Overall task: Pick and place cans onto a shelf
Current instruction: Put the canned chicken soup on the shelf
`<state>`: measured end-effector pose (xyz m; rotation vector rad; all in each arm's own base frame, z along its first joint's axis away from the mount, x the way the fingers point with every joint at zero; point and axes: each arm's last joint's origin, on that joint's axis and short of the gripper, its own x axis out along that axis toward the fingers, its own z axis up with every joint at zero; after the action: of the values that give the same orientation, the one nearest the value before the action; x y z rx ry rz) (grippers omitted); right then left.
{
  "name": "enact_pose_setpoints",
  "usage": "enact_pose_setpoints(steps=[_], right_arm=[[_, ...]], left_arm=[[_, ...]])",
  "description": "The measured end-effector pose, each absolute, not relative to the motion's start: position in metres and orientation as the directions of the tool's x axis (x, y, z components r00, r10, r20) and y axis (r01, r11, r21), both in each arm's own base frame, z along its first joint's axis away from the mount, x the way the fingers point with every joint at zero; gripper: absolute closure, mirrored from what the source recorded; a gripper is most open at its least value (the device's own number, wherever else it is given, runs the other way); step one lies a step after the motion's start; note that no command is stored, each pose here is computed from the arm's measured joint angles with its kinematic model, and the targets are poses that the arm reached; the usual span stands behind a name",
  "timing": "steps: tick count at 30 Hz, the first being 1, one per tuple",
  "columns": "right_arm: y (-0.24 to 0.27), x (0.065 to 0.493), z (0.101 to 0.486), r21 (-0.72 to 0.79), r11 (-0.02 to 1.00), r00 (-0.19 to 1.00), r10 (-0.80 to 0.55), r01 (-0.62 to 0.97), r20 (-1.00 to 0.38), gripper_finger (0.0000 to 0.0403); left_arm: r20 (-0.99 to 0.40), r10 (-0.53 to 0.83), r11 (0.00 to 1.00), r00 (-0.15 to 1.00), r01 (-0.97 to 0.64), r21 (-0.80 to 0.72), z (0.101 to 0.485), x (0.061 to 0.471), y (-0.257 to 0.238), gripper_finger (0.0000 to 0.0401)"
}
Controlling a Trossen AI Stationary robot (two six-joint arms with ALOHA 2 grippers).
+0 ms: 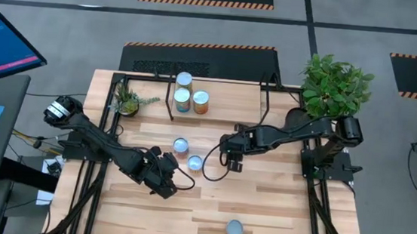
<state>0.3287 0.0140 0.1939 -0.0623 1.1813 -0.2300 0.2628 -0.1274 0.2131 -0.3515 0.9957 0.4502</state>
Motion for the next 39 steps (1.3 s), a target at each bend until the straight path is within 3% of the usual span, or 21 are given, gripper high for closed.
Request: enact_pose_setpoints(steps=[12, 25, 33, 39], right_arm=[[0.02, 0.348, 0.214, -0.201, 0.966, 0.413, -0.253, 0.164, -0.875, 0.0389], [-0.018, 0.373, 0.306, -0.267, 0.935, 0.568, -0.353, 0.232, -0.743, 0.0399], [-0.066, 0.363, 0.34, -0.291, 0.9, 0.518, -0.426, 0.324, -0.741, 0.0399], [-0.104, 0.365, 0.322, -0.297, 0.885, 0.433, -0.44, 0.359, -0.787, 0.04]], left_arm=[[-0.855, 0.218, 0.852, 0.471, -0.519, -0.069, 0.213, 0.263, -0.127, 0.0401], [-0.852, 0.22, 0.859, 0.475, -0.509, -0.062, 0.214, 0.263, -0.127, 0.0401], [-0.85, 0.224, 0.871, 0.476, -0.49, -0.045, 0.214, 0.263, -0.127, 0.0401], [-0.837, 0.252, 0.867, 0.486, -0.498, -0.028, 0.214, 0.264, -0.126, 0.0401]])
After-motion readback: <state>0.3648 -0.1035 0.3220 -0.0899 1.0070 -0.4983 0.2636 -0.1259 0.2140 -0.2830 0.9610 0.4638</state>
